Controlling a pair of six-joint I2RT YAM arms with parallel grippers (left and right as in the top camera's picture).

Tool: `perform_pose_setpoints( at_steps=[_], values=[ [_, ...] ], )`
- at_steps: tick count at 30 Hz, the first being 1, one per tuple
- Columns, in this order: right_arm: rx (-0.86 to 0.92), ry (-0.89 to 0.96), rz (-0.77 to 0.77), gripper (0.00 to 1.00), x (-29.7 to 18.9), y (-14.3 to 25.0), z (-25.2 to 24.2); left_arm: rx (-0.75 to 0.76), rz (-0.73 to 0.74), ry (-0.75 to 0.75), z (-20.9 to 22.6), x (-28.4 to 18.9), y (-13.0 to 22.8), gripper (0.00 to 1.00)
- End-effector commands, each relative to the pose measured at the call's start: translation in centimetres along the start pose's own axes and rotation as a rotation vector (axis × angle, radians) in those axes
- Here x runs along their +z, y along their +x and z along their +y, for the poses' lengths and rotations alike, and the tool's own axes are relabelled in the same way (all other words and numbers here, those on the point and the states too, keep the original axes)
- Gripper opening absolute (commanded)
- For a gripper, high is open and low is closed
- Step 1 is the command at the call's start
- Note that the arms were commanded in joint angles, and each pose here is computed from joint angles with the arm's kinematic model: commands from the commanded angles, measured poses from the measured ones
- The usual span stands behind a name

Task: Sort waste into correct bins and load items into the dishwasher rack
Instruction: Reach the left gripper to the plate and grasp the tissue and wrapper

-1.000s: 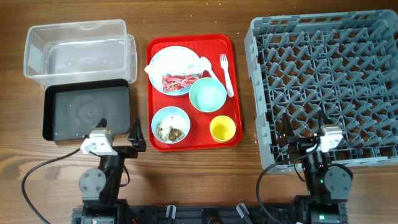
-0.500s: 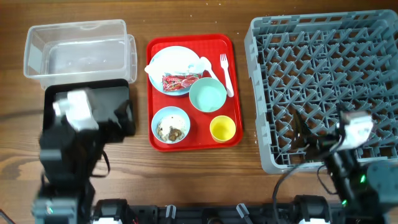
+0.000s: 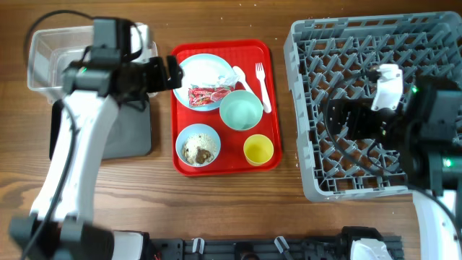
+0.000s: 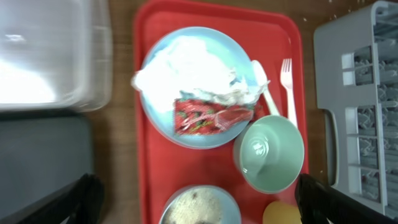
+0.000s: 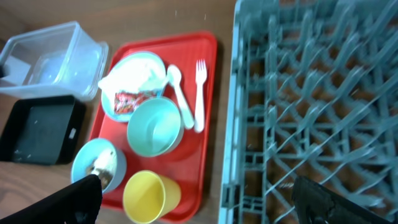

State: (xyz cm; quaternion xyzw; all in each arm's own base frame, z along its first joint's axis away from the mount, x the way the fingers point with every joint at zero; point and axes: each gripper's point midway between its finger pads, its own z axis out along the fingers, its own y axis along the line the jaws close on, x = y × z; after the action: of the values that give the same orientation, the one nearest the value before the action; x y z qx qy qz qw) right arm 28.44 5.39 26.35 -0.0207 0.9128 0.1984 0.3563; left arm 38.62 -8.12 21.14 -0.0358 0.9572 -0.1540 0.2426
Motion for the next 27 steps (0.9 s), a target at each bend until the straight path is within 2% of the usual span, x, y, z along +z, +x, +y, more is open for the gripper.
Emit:
perform_pose_setpoints(
  at_steps=[1,5,12,20,27],
  values=[
    [0.052,-0.048,0.038,1.0,0.7,-0.1,0.5,-0.053,0.07,0.055,-2.3,3.9,0.4,1.0],
    [0.067,-0.046,0.07,1.0,1.3,0.4,0.3,-0.201,0.046,-0.144,-1.4,7.9,0.8,1.0],
    [0.073,-0.043,0.099,1.0,1.2,1.2,0.2,-0.334,-0.018,-0.231,-2.2,13.2,0.8,1.0],
    [0.073,-0.042,0.119,1.0,1.2,1.7,0.2,-0.327,-0.029,-0.23,-1.7,17.7,0.7,0.99],
    [0.077,-0.033,0.13,1.0,1.4,2.1,0.0,-0.245,0.05,-0.275,-0.6,21.1,3.0,1.0]
  ],
)
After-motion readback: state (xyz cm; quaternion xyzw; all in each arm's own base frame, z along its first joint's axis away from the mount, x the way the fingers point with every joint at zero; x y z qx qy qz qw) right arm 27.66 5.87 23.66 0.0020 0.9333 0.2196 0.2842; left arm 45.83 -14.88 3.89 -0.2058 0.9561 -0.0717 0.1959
